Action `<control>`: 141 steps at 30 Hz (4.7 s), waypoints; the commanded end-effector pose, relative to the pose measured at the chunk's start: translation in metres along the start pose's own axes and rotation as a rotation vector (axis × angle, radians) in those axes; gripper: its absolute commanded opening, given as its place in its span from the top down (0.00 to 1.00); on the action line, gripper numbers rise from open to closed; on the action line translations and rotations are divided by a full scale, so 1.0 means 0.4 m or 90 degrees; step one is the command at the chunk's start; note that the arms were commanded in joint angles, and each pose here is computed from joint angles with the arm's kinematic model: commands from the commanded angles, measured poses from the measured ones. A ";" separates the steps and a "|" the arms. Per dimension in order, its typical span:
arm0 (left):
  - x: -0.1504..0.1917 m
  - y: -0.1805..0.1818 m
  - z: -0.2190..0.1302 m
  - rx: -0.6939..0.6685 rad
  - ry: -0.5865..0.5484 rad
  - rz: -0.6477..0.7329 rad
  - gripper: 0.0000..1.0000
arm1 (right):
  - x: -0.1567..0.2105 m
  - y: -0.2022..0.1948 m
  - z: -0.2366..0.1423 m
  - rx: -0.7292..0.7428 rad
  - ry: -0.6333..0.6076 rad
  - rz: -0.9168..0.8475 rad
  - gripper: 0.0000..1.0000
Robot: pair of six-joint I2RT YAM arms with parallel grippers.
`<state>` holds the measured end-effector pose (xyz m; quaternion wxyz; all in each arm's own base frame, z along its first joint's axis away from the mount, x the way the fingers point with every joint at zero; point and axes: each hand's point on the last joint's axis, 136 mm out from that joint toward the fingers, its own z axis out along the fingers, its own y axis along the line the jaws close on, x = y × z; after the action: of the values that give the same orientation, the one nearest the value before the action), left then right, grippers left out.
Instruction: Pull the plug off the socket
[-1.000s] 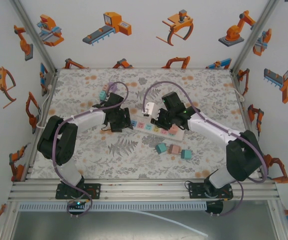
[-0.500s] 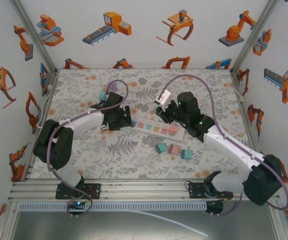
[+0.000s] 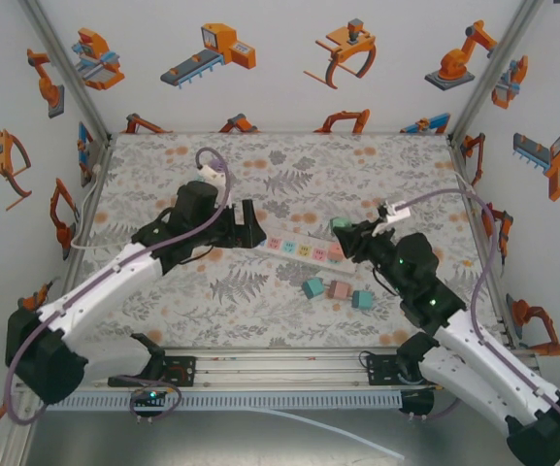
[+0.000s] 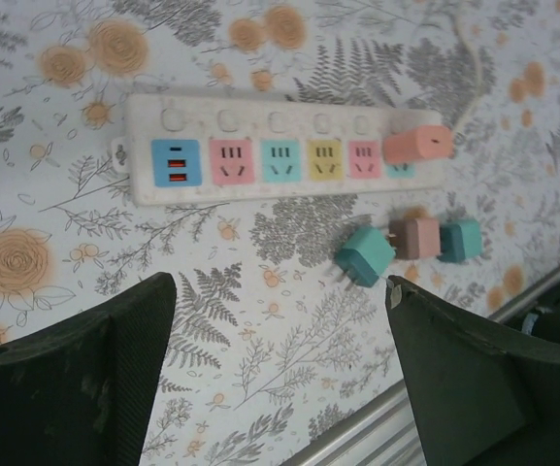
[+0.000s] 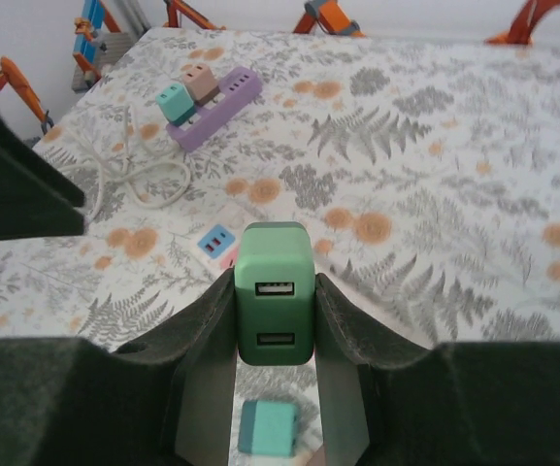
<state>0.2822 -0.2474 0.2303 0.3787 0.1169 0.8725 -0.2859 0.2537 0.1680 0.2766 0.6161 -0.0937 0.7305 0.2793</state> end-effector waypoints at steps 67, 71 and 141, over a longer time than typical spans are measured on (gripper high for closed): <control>0.198 -0.293 -0.268 0.346 -0.044 0.488 0.01 | 0.485 -0.286 -0.132 0.342 0.371 0.195 0.48; 0.186 -0.272 -0.250 0.301 -0.044 0.468 0.03 | 0.455 -0.282 -0.134 0.340 0.357 0.188 0.44; 0.178 0.245 0.380 -0.219 0.208 -0.161 0.33 | 0.444 -0.141 0.207 -0.092 0.645 -0.419 0.52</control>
<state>0.3668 -0.2593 0.0564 0.2183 -0.0154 0.9610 -0.1692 0.3128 0.2045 0.0865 0.2384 -0.4589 0.8541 0.0552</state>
